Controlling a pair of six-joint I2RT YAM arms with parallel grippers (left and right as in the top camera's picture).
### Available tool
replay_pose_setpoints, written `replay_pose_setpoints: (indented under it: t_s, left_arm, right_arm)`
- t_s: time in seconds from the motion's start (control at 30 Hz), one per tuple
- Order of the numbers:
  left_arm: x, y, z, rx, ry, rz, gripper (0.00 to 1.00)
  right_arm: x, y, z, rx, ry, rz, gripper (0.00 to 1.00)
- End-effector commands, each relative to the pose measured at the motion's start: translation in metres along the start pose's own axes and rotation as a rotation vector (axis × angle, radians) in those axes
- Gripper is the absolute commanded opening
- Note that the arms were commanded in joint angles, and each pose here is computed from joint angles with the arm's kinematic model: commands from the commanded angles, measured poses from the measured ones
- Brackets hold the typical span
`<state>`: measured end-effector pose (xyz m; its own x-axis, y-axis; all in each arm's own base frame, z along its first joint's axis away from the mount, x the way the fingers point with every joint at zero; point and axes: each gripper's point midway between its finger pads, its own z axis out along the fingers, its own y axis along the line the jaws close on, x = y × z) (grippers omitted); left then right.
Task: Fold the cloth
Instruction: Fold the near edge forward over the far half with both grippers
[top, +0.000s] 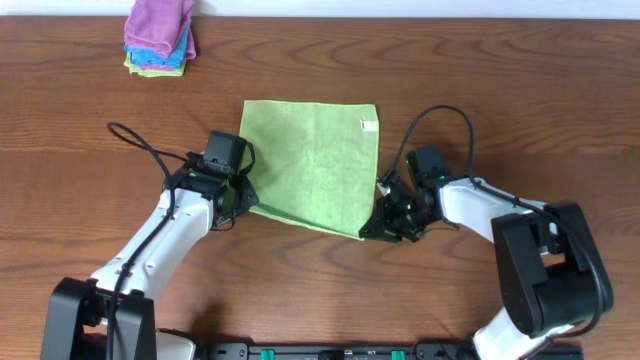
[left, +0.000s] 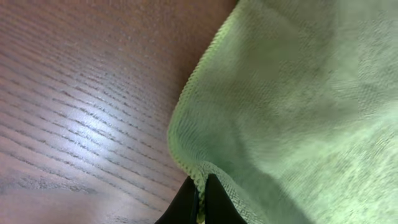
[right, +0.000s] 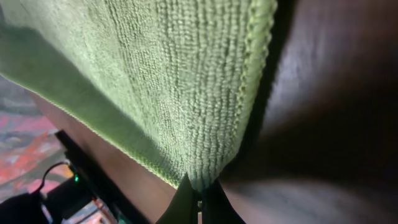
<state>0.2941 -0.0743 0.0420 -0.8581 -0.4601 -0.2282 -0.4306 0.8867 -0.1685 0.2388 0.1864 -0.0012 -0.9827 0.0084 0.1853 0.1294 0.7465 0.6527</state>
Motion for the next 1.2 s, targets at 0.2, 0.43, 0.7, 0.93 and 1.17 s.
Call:
replay_pose_setpoints:
  t_s: [0.2, 0.43, 0.7, 0.93, 1.17]
  left_arm:
    - [-0.023, -0.016, -0.049, 0.088, -0.104, 0.016, 0.06]
    - [-0.031, -0.02, -0.061, 0.122, -0.156, -0.015, 0.06]
    - [-0.041, -0.03, -0.048, 0.142, -0.172, -0.022, 0.06]
    - [-0.064, -0.033, -0.047, 0.129, -0.273, 0.007, 0.06]
    - [-0.083, -0.048, -0.024, 0.155, -0.291, 0.023, 0.06]
  right_arm:
    - [-0.037, 0.055, -0.072, 0.109, -0.146, -0.139, 0.01]
    - [-0.051, 0.066, -0.086, 0.134, -0.198, -0.149, 0.02]
    - [-0.058, 0.06, -0.089, 0.176, -0.236, -0.137, 0.02]
    - [-0.077, 0.053, -0.096, 0.244, -0.323, -0.144, 0.01]
    - [-0.105, 0.063, -0.098, 0.204, -0.421, -0.174, 0.02]
